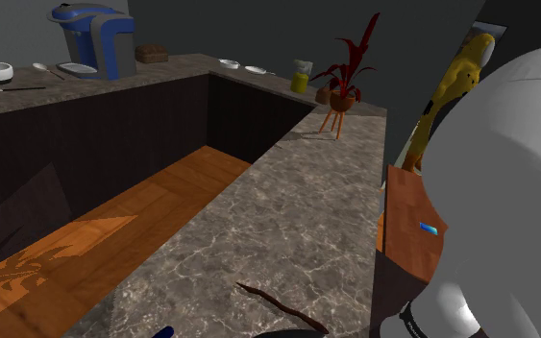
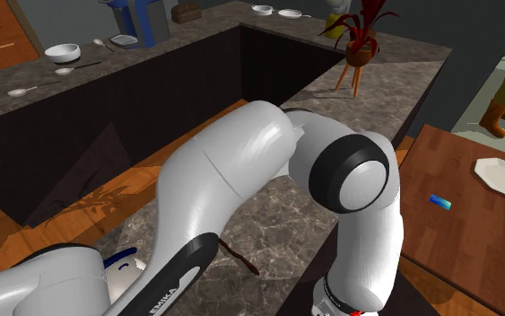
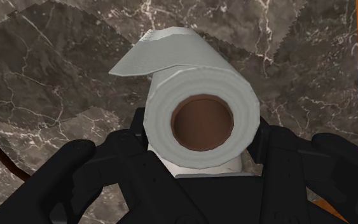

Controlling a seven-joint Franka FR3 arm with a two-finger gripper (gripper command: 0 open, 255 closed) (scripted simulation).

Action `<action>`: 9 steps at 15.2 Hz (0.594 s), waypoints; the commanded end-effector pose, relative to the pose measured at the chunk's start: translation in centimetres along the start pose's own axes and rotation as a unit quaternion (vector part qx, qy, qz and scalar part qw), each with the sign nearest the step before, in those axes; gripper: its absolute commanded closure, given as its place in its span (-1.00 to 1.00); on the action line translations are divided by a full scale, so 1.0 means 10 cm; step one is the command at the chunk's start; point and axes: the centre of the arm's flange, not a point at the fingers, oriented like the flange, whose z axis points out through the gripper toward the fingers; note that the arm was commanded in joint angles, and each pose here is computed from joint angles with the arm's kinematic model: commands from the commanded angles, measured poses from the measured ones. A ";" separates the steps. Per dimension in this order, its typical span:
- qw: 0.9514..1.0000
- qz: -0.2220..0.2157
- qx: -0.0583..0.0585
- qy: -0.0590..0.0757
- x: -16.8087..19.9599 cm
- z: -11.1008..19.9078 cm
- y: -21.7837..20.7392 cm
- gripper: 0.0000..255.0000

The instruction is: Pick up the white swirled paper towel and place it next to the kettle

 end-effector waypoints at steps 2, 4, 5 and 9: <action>1.000 0.000 0.000 0.000 0.00 0.00 0.00 1.00; 1.000 0.000 0.000 0.000 0.00 0.00 0.00 -1.00; 1.000 0.000 0.000 0.000 0.00 0.00 0.00 -1.00; 1.000 0.000 0.000 0.000 0.00 0.00 0.00 -1.00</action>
